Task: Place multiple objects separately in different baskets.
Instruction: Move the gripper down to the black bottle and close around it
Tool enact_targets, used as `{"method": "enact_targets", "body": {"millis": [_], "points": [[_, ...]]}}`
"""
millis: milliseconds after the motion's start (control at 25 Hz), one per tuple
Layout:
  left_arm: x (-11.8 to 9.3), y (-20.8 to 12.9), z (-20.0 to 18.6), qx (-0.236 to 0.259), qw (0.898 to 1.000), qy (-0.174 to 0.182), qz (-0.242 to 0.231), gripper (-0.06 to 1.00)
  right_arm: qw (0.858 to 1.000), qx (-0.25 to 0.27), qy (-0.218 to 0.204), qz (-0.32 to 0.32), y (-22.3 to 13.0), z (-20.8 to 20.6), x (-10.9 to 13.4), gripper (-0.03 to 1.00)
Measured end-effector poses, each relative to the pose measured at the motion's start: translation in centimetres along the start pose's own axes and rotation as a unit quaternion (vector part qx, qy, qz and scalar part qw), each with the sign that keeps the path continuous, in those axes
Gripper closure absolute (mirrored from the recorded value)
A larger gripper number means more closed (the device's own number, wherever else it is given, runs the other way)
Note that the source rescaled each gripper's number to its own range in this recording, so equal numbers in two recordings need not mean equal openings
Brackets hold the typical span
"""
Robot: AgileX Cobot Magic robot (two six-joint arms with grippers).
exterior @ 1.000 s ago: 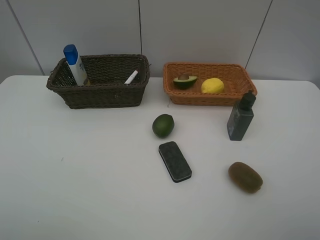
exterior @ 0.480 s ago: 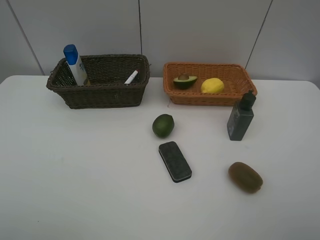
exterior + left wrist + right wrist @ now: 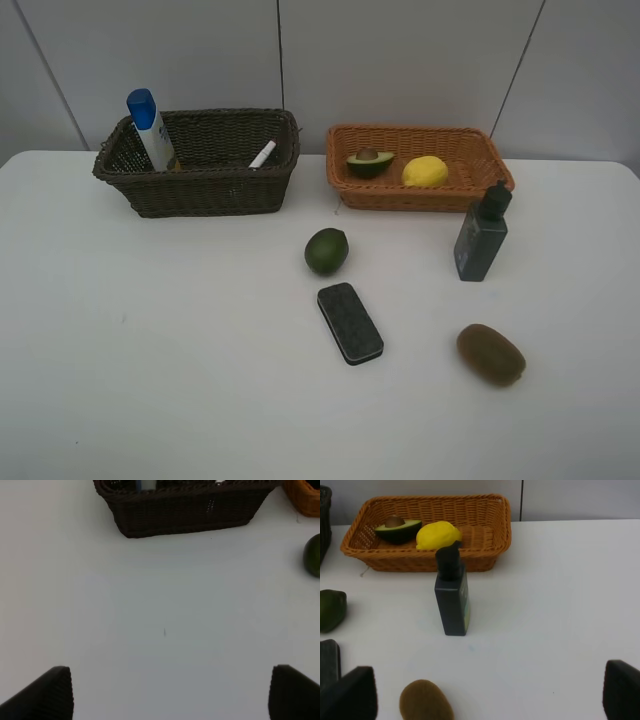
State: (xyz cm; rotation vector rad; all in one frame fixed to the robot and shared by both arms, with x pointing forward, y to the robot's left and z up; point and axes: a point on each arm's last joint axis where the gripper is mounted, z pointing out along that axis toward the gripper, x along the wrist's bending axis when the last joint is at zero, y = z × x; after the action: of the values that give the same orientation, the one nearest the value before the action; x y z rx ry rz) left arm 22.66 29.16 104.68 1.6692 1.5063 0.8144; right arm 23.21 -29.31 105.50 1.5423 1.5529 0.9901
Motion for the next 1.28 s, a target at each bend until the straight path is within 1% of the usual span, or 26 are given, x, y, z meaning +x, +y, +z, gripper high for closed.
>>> {"method": "enact_targets", "body": {"millis": [600, 680, 760, 840, 960, 1000, 1040, 1280], "points": [[0.0, 0.0, 0.0, 0.000, 1.000, 0.000, -0.001, -0.05, 1.000, 0.000, 0.000, 0.000, 0.0, 0.0, 0.0, -0.03], [0.0, 0.0, 0.0, 0.000, 1.000, 0.000, -0.001, -0.05, 1.000, 0.008, 0.000, 0.001, 0.1, 0.2, 0.0, -0.03], [0.0, 0.0, 0.0, 0.000, 1.000, 0.000, -0.001, -0.05, 0.999, 0.040, 0.000, 0.013, 0.6, 1.1, -0.1, -0.03], [0.0, 0.0, 0.0, 0.000, 1.000, 0.000, -0.001, -0.05, 0.996, 0.088, -0.002, 0.026, 1.1, 2.5, -0.2, -0.03], [0.0, 0.0, 0.0, 0.000, 1.000, 0.000, -0.001, -0.05, 0.983, 0.179, -0.005, 0.036, 2.4, 5.7, -0.3, -0.03], [0.0, 0.0, 0.0, 0.000, 1.000, 0.000, -0.001, -0.05, 0.980, 0.197, -0.006, 0.039, 3.0, 6.6, -0.4, -0.03], [0.0, 0.0, 0.0, 0.000, 1.000, 0.000, -0.001, -0.05, 0.973, 0.228, -0.008, 0.040, 3.6, 8.0, -0.5, -0.03], [0.0, 0.0, 0.0, 0.000, 1.000, 0.000, -0.001, -0.05, 0.948, 0.314, -0.014, 0.043, 7.9, 15.6, -1.0, -0.03]]}}
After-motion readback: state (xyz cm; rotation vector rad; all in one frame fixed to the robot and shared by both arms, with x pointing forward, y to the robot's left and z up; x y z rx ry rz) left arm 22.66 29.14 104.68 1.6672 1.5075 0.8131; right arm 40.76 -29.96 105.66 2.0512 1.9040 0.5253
